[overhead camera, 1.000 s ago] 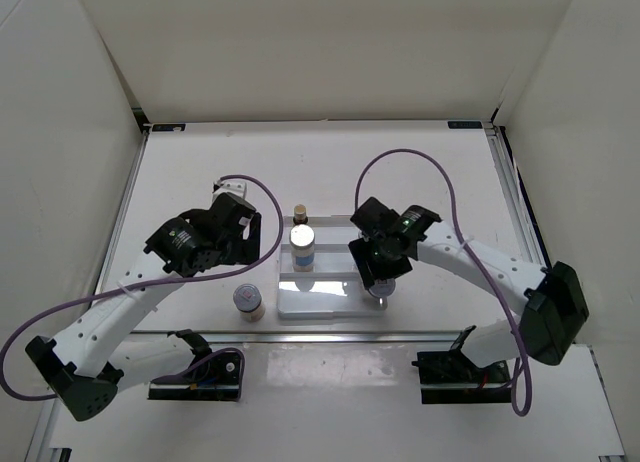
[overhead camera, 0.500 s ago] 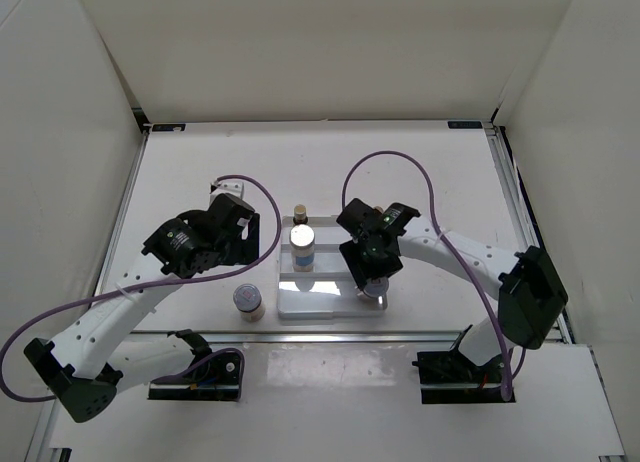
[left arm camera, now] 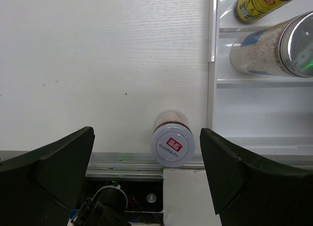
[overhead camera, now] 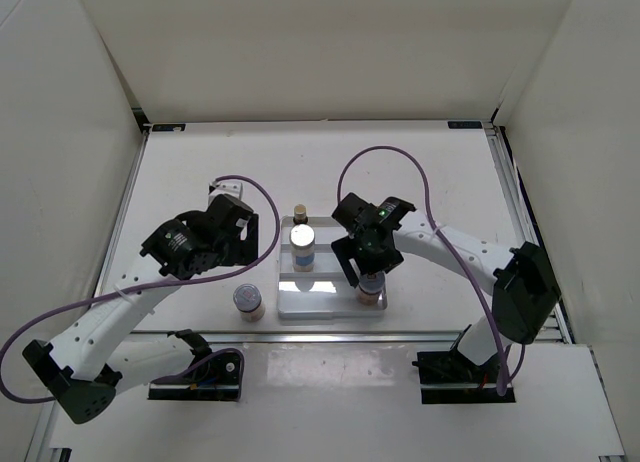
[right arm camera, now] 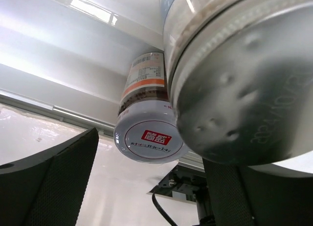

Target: Organize the condiment bottles

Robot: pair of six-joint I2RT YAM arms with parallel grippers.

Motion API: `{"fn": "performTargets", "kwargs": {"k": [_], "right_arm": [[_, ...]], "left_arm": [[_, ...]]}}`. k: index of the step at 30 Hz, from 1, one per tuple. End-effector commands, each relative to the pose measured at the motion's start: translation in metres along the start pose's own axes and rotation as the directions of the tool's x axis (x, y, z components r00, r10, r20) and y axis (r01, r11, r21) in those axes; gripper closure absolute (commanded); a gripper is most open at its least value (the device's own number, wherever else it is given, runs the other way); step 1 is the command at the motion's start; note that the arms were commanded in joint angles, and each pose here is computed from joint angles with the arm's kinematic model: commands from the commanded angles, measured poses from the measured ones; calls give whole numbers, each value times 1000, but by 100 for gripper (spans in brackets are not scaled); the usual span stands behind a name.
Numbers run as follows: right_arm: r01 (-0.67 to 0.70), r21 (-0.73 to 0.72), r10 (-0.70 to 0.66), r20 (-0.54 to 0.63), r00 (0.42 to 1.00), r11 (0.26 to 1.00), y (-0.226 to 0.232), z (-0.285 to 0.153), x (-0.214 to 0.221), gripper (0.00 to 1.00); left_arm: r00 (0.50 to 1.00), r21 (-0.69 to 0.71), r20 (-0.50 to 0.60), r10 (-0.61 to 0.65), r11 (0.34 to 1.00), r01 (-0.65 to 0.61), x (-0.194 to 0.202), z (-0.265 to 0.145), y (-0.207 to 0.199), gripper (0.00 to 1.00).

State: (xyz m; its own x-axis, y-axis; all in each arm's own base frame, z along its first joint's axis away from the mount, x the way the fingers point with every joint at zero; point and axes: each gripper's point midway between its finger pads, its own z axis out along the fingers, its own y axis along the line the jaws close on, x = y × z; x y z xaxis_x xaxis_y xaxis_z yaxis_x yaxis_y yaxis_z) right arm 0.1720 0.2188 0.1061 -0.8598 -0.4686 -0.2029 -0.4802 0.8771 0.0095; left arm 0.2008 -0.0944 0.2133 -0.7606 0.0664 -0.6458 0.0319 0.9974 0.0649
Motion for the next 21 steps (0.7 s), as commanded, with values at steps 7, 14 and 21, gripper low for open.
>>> {"fn": "performTargets", "kwargs": {"k": [7,14,21], "right_arm": [[9,22,-10,45,999,1000,2,-33,-8,8],[-116,35,100,314,944,993,-10,-134,-30,8],[-130,86,87,389,917,988,-30,-173,-38,8]], "left_arm": [[1000,14,26,-18,1000,17,0,-8,4,0],[998,108,-62,0,994,6,13,-6,-18,0],[963,101,-268,28,995,-1,45,26,-37,0]]}}
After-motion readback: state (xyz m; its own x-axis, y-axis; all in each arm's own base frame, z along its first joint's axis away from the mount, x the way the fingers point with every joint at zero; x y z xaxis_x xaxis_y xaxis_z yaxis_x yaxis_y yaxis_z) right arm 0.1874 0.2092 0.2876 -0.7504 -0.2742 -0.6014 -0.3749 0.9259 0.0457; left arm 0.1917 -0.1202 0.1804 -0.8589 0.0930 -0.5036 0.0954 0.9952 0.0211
